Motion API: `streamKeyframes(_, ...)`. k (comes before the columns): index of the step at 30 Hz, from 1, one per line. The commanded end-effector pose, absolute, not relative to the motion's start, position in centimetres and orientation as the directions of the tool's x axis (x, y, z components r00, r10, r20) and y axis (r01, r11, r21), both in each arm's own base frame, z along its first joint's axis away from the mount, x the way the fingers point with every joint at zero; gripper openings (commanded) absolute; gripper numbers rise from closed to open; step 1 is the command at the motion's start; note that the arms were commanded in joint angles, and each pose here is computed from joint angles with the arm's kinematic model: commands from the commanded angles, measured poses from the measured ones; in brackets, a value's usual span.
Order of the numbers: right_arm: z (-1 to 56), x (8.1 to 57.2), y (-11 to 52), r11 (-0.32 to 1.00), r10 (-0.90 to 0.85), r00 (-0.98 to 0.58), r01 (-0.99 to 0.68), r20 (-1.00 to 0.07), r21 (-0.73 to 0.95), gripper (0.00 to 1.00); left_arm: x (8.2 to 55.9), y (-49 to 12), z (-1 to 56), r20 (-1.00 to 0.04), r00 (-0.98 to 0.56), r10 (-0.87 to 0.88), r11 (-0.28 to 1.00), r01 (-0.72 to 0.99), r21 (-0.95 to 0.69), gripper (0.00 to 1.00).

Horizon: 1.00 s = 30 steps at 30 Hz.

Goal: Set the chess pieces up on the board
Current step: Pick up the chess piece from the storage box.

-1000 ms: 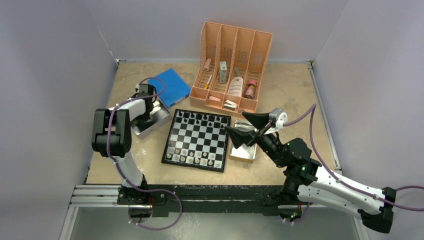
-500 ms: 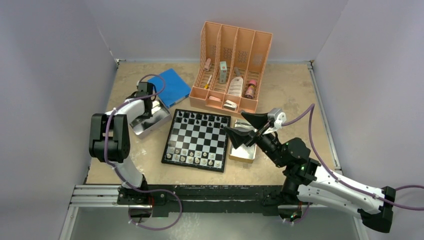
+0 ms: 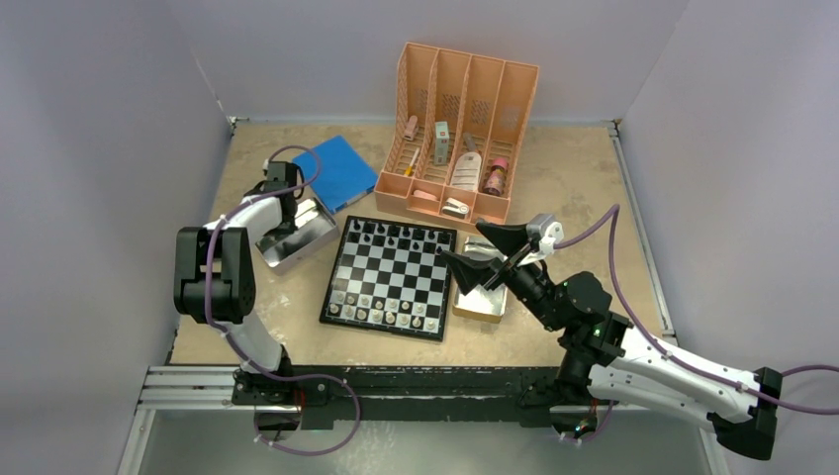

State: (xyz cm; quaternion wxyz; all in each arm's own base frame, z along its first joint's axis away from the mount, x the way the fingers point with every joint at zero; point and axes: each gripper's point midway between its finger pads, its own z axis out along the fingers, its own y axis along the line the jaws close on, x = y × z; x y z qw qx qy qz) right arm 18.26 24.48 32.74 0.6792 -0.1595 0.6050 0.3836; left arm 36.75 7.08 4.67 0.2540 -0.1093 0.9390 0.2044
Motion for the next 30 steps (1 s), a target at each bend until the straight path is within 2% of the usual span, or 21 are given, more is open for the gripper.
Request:
streamKeyframes(1,34.9,17.9,24.2,0.636,0.380,0.013,-0.730,-0.925,0.251,0.99,37.3,8.0,5.7,-0.559,-0.819,-0.128,0.874,-0.359,0.327,0.25)
streamKeyframes(30,35.3,17.8,23.6,0.640,0.395,0.026,-0.725,-0.918,0.255,0.99,37.6,8.0,2.5,-0.537,-0.822,-0.189,0.892,-0.373,0.257,0.25)
